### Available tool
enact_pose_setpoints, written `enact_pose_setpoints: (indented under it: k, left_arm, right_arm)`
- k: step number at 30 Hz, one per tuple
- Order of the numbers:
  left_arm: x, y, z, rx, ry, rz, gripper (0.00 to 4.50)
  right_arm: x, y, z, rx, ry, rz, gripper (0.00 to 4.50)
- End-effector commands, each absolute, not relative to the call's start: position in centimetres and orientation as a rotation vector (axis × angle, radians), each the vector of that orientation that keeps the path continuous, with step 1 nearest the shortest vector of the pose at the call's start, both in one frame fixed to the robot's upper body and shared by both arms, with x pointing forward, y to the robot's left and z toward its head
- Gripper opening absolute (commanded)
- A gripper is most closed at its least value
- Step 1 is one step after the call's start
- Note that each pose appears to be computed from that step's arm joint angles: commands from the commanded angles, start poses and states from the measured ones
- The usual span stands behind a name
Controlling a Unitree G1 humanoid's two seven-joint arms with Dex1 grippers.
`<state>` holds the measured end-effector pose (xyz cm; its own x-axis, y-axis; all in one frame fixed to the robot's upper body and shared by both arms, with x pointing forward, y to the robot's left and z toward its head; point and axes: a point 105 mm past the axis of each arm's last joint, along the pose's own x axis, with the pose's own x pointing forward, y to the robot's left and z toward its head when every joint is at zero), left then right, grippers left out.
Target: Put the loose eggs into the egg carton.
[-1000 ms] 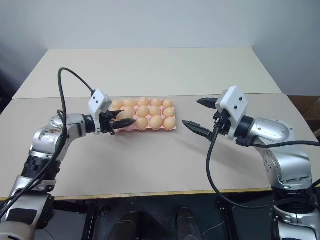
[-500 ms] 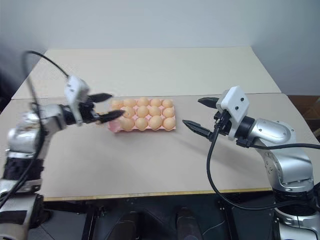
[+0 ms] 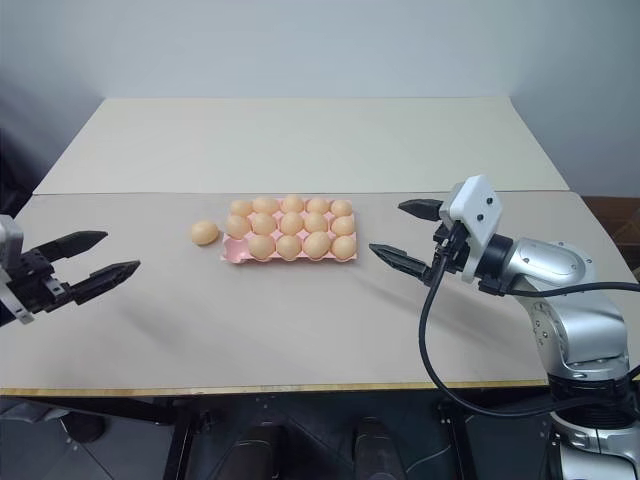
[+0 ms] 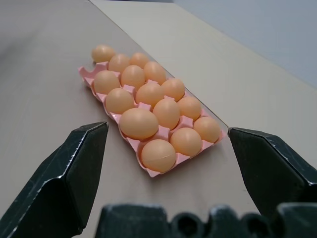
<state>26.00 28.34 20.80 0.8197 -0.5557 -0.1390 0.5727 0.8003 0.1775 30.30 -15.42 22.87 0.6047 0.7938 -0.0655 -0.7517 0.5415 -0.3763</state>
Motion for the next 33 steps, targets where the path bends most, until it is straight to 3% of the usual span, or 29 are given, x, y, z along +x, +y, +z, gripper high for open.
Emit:
enact_pose_setpoints:
  k: [1,6,17,25,28,33]
  left_arm:
    - [25.8,27.8,21.7,0.233,0.040,-0.596,4.48]
    - [27.4,27.5,21.4,0.221,0.049,-0.563,4.48]
    - [37.5,25.9,17.7,0.225,0.176,-0.345,4.48]
    - [40.8,24.6,14.4,0.204,0.273,-0.374,4.48]
    - [41.3,25.0,13.6,0.205,0.306,-0.358,3.86]
    - [41.4,25.4,13.6,0.203,0.294,-0.359,2.28]
  right_arm:
    - [30.0,-15.8,24.1,-0.418,-0.165,0.911,4.50]
    - [30.1,-15.8,24.3,-0.420,-0.168,0.910,4.50]
    - [30.1,-15.5,24.9,-0.426,-0.190,0.907,4.50]
    - [29.8,-15.4,25.3,-0.433,-0.209,0.897,4.50]
    - [29.7,-15.5,25.6,-0.433,-0.221,0.883,4.50]
    - [29.8,-15.6,25.7,-0.426,-0.230,0.863,4.50]
